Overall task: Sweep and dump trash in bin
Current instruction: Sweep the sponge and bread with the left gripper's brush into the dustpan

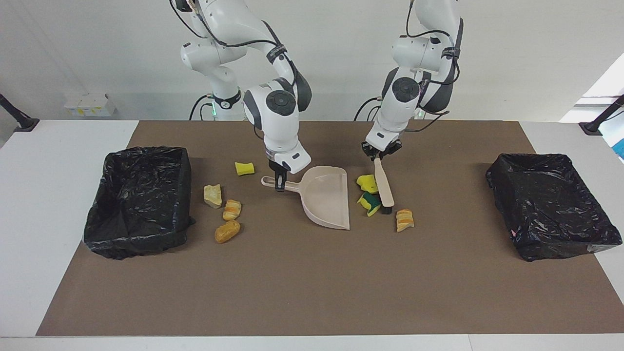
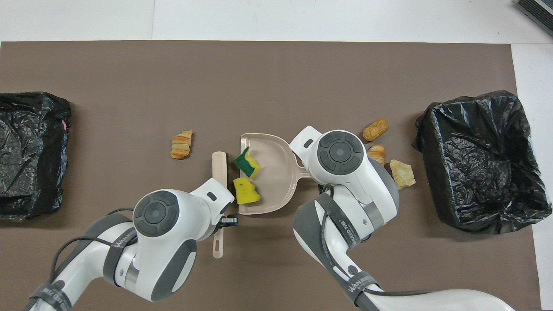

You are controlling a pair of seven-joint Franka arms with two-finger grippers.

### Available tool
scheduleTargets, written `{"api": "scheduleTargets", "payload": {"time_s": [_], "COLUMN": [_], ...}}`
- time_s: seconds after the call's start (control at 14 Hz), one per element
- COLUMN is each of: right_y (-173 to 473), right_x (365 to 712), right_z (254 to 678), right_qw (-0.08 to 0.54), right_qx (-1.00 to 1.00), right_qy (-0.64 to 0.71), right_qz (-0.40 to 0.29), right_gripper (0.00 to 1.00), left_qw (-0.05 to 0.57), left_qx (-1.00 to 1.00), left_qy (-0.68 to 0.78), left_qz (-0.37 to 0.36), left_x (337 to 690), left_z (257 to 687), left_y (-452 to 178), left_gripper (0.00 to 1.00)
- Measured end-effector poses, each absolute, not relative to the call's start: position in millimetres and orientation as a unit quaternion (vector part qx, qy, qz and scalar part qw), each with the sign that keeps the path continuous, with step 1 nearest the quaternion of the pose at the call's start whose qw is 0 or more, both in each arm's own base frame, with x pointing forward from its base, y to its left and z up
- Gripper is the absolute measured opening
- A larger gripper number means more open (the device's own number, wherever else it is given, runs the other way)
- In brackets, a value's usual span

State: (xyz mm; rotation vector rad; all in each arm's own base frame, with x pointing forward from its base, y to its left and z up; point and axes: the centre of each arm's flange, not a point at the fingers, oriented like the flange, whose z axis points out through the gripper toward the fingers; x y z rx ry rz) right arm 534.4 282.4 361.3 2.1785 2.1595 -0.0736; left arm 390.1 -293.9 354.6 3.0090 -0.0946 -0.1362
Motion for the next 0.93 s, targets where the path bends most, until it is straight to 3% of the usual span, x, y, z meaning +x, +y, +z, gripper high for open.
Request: {"api": "scheduleTargets", "payload": {"time_s": [0.22,0.43,0.93], "right_y": [282.4,282.1,282.0], "right_x": [534.6,535.0,535.6], "right_z": [360.9,360.7,360.7], "right_qw": [0.037,0.037,0.037], "right_qx": [0.709,0.710,0.710], "right_qy": [0.703,0.703,0.703], "right_qz": [-0.024,-0.024,-0.024], "right_gripper": [0.31,0.31,0.31], "left_qw": [0.079,0.078,0.014], "left_qx": [0.994,0.993,0.999], "left_qy": [-0.073,-0.074,-0.013], "left_qz": [-0.033,-0.048,-0.040], "left_x": [377.7,394.0,484.0], "left_z": [374.3,392.6,396.3], "left_y": [-340.8,-350.5,-248.5], "left_gripper": [0.26,0.26,0.26]}}
